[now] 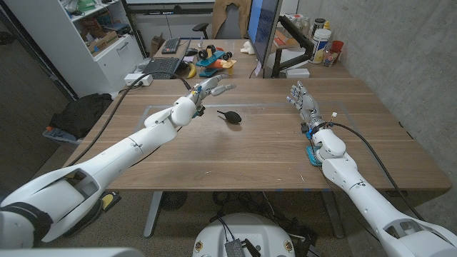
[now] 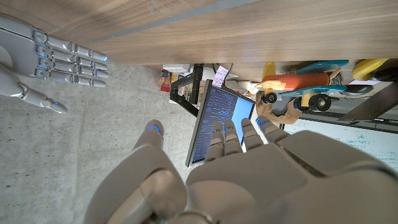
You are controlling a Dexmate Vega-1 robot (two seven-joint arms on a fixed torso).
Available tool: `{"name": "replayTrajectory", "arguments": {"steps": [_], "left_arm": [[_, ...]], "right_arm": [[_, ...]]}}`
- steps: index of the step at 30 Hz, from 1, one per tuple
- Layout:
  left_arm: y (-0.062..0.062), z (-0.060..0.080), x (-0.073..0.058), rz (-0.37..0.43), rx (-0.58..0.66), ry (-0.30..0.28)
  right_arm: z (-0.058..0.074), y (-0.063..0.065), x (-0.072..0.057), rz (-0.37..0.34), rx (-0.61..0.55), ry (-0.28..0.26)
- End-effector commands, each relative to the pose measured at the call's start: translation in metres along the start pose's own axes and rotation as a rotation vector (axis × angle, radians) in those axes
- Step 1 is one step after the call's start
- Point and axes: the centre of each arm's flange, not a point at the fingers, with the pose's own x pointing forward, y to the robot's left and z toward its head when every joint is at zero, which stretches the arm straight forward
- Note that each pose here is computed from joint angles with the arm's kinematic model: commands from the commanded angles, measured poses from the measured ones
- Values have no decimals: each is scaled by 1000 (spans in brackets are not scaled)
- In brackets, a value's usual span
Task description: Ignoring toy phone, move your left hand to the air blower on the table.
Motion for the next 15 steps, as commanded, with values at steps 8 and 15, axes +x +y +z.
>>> {"name": "replayTrajectory", "arguments": {"steps": [8,15], "left_arm": [[-9,15,-3,-23,98,-21],[-13,17,-5,-44,151,-24]], "right_arm": [[-2,2,5,11,4,2],[-1,4,7,13,2,0]]}}
